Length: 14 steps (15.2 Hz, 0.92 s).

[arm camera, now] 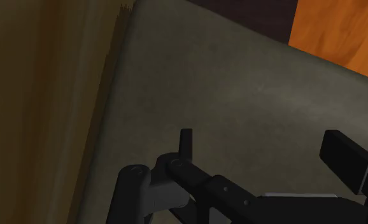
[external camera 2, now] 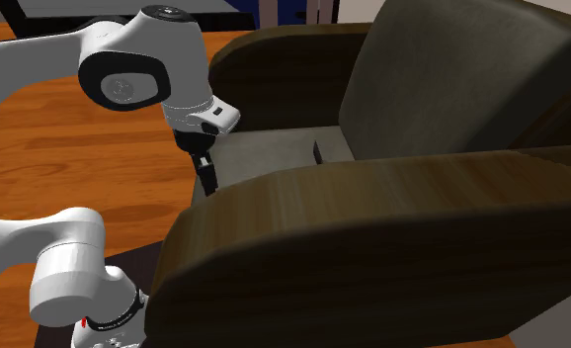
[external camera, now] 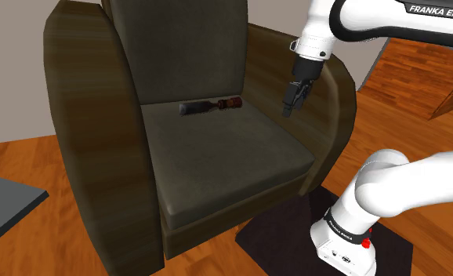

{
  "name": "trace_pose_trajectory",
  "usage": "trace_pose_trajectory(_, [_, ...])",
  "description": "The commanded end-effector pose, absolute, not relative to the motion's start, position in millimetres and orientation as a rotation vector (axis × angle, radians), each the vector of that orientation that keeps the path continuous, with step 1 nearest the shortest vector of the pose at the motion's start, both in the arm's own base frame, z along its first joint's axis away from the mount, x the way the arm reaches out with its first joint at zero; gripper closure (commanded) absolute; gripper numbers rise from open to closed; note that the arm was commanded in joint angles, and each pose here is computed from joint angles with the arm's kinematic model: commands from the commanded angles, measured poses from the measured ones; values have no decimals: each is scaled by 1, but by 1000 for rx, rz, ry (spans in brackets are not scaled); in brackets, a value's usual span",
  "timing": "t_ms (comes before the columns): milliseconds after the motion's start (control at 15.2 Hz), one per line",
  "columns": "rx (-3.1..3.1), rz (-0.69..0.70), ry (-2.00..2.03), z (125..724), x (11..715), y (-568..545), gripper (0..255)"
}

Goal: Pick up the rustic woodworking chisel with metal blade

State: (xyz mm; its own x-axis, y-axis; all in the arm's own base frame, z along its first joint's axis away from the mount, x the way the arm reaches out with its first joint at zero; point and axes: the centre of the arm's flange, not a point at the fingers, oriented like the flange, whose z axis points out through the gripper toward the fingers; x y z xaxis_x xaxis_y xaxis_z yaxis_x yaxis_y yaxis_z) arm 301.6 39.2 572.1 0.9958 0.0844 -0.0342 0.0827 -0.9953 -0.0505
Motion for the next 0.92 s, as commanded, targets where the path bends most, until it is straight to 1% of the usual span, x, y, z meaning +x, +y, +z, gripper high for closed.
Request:
trace_pose_trajectory(0, [-3089, 56, -129, 572, 302, 39, 0])
trace_pose_trajectory(462, [-3027, 108, -584, 552, 389, 1, 0])
trace_pose_trajectory(858, [-2920, 151, -963, 532, 469, -10, 0])
